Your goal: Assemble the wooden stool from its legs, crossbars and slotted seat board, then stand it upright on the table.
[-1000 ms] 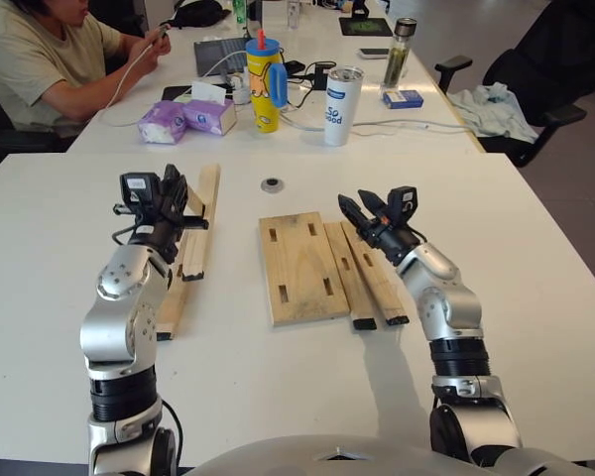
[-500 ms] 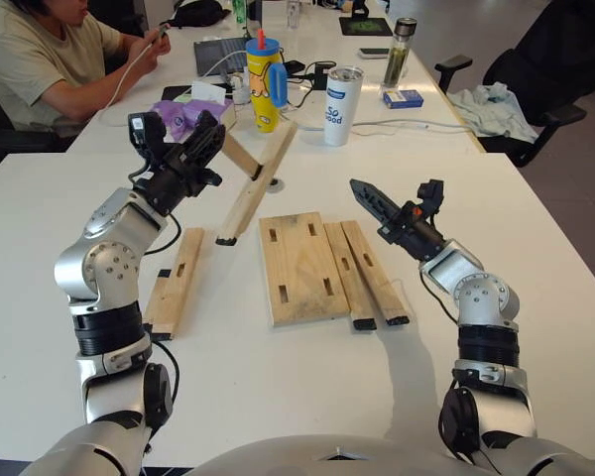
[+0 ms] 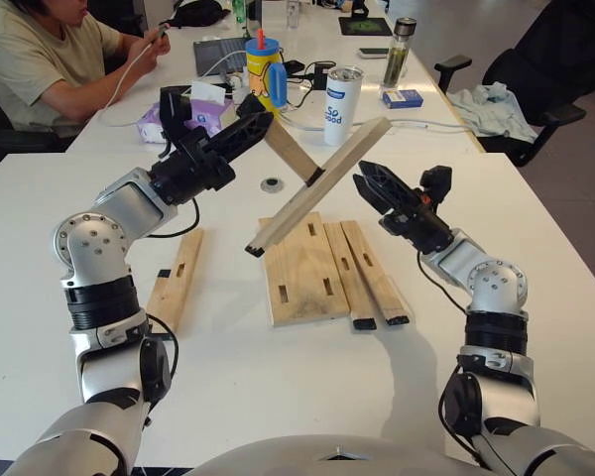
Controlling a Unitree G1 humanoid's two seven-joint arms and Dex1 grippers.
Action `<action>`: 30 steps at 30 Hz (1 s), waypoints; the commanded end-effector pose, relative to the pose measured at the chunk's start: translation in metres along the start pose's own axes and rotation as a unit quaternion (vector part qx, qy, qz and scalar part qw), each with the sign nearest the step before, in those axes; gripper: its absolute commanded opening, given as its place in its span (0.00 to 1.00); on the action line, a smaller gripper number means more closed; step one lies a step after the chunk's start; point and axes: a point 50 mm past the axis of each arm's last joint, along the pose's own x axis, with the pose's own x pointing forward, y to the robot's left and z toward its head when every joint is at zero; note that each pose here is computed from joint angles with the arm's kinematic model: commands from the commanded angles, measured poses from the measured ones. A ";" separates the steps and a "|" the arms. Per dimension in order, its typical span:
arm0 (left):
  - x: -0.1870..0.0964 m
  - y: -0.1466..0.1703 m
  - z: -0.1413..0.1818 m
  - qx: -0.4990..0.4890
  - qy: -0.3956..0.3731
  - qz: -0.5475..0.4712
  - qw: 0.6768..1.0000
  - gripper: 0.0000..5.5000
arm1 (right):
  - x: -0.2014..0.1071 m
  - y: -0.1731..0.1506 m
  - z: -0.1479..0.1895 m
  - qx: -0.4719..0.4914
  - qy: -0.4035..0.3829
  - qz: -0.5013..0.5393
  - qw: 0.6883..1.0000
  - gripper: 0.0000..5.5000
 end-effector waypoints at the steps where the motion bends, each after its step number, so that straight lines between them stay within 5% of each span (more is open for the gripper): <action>1: 0.005 -0.010 0.009 -0.008 0.009 -0.040 0.999 0.07 | 0.004 0.018 0.009 0.024 0.011 0.068 0.997 0.98; 8: 0.003 -0.012 0.009 -0.032 0.024 -0.056 0.998 0.07 | 0.001 0.033 0.017 0.048 0.004 0.114 0.992 0.98; 26: 0.008 -0.015 0.005 -0.049 0.044 -0.056 0.996 0.07 | -0.004 0.041 0.007 0.054 0.022 0.152 0.987 0.43; 30: 0.009 -0.013 0.009 -0.039 0.028 -0.046 0.998 0.07 | -0.003 0.041 0.007 0.053 0.024 0.154 0.986 0.38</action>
